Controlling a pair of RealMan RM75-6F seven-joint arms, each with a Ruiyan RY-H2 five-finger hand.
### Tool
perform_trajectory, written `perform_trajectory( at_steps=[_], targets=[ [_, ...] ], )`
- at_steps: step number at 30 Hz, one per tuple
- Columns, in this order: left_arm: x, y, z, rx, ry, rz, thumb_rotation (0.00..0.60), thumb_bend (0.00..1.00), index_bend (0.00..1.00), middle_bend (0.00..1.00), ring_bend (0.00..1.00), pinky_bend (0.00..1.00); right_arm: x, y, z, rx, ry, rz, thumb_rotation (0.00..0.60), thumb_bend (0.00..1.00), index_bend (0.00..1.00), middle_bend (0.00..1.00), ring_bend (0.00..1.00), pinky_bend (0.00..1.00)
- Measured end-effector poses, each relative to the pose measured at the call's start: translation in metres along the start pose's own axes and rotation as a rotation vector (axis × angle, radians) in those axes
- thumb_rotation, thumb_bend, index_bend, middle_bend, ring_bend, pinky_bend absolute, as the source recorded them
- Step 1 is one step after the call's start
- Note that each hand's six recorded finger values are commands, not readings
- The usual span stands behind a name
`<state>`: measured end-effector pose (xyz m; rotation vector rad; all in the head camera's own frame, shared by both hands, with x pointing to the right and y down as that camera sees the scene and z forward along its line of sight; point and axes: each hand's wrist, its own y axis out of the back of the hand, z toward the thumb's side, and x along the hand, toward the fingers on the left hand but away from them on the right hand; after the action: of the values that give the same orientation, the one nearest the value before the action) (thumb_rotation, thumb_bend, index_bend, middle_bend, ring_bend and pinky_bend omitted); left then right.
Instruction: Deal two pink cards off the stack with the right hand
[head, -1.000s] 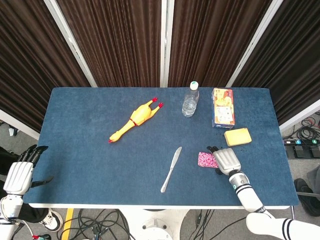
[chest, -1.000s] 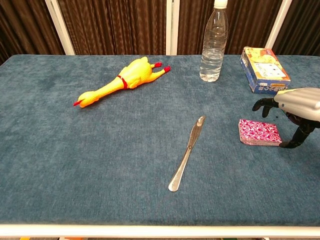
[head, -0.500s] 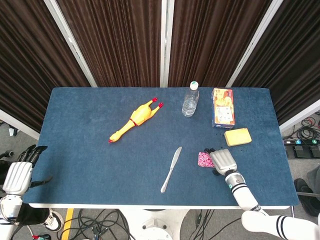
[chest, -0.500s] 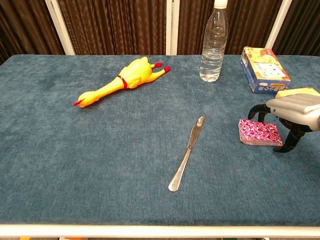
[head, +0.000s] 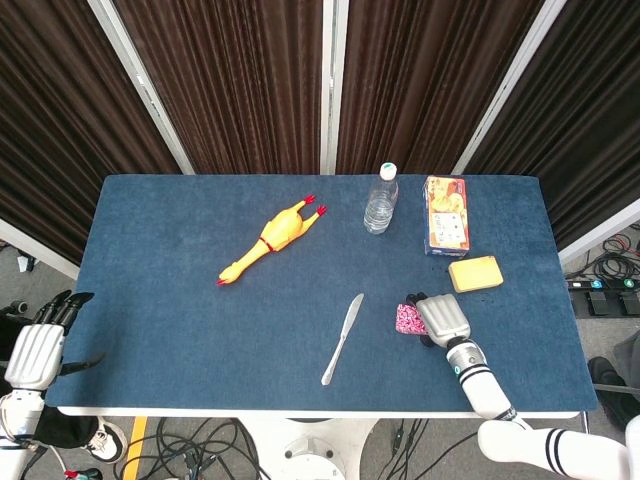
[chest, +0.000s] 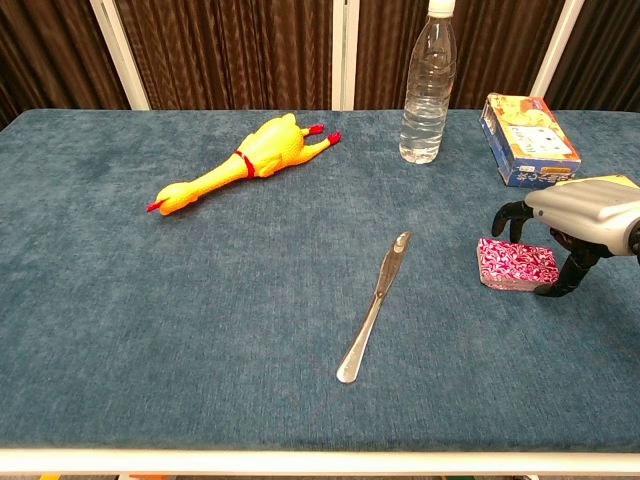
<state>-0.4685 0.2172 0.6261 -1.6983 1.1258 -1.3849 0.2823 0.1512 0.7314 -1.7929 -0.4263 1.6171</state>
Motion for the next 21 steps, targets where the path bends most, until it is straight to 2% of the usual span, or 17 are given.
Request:
perform_trajectory(
  at_steps=[21],
  targets=[
    [-0.001, -0.0001, -0.0029, -0.001, 0.008, -0.001, 0.6, 0.03, 0.15, 0.15, 0.06, 0.18, -0.0024, -0.0008, 0.0041, 0.001, -0.004, -0.018, 0.6, 0.13, 0.31, 0.35, 0.8, 0.91]
  ],
)
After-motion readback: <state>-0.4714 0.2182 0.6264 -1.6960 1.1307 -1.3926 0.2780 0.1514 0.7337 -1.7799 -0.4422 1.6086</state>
